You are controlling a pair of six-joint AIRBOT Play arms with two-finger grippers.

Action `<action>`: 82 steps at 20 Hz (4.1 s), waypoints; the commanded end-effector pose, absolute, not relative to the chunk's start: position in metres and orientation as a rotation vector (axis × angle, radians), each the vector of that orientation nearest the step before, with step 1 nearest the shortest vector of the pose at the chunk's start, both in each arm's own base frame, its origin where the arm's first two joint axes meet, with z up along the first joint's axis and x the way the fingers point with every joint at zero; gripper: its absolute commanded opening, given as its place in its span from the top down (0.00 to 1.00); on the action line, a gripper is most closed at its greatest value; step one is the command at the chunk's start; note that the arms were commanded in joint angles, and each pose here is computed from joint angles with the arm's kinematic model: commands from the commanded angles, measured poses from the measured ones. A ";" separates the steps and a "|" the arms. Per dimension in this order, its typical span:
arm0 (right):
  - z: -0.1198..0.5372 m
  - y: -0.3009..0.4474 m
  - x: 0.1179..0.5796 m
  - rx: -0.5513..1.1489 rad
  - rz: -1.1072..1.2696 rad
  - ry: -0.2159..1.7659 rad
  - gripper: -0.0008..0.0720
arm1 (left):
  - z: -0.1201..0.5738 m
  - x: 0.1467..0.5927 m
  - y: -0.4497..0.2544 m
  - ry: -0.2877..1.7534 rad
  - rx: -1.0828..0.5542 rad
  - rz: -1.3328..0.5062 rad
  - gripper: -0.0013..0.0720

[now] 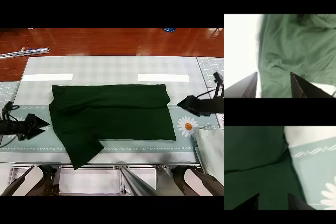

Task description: Fold the shirts.

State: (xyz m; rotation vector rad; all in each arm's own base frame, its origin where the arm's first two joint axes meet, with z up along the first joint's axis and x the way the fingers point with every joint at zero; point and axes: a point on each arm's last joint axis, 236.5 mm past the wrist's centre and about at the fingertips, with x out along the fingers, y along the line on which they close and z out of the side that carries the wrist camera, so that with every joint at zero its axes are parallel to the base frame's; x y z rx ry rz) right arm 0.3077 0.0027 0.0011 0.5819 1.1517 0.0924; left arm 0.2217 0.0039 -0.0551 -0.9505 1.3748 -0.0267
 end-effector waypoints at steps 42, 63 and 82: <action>-0.100 0.013 0.229 1.125 -0.048 1.288 0.47 | -0.100 0.180 -0.092 1.626 -0.952 -0.231 0.96; -0.014 0.026 0.407 0.737 0.276 1.144 0.96 | -0.010 0.399 -0.046 1.277 -0.835 -0.285 0.96; -0.068 0.014 0.477 0.813 0.166 1.110 0.95 | -0.024 0.531 -0.056 1.177 -0.782 -0.304 0.95</action>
